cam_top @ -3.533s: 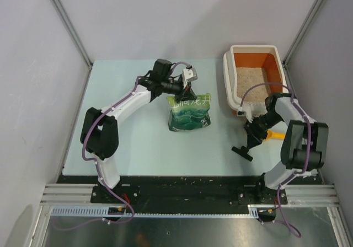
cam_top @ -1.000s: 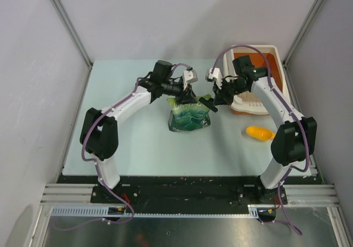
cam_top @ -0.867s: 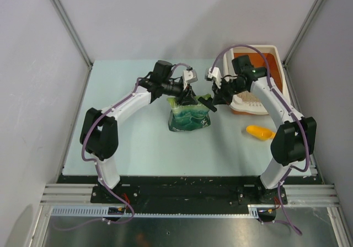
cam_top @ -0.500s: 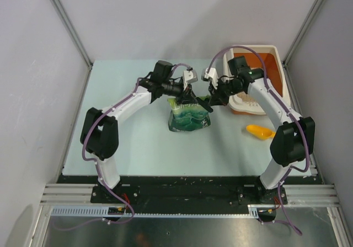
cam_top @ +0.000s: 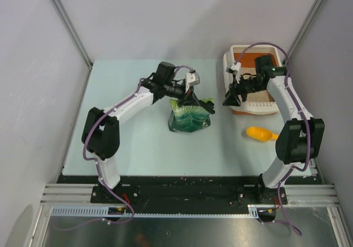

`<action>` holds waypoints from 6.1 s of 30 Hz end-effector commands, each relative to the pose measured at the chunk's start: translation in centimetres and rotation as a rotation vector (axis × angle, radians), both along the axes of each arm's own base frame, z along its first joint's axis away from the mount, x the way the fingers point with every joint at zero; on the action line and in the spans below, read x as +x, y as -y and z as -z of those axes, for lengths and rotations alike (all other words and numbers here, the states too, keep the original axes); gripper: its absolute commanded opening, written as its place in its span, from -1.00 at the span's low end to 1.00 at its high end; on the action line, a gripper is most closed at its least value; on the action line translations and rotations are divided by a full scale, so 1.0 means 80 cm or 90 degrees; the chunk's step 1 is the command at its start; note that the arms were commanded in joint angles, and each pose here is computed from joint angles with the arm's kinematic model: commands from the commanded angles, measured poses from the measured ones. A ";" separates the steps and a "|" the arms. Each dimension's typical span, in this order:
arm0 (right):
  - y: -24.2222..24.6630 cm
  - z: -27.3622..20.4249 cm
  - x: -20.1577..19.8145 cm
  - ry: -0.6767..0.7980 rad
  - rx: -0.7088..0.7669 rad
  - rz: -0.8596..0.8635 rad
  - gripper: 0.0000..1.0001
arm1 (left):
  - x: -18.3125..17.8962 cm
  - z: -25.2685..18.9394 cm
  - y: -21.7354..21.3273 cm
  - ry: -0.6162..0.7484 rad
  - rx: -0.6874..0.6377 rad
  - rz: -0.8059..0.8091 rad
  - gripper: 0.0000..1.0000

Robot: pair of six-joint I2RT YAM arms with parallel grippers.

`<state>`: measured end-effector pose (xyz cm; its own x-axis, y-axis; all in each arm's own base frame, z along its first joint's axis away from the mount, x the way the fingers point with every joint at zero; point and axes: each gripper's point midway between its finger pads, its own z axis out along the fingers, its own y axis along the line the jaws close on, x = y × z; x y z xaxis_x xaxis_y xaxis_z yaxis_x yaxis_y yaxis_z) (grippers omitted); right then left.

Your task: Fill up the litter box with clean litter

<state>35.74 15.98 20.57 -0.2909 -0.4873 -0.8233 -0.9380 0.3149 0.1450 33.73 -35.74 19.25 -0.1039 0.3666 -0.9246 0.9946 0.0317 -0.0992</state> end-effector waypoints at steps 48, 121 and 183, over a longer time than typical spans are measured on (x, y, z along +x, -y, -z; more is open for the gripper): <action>-0.073 0.015 -0.049 -0.060 0.080 -0.188 0.08 | -0.015 -0.019 0.019 0.050 -0.034 0.072 -1.00; -0.002 -0.053 -0.031 0.146 -0.095 -0.189 -1.00 | 0.006 -0.002 0.008 0.090 0.011 0.024 -0.42; -0.032 0.014 -0.007 0.165 -0.277 -0.310 -1.00 | 0.009 -0.020 -0.057 0.172 0.023 -0.050 -0.09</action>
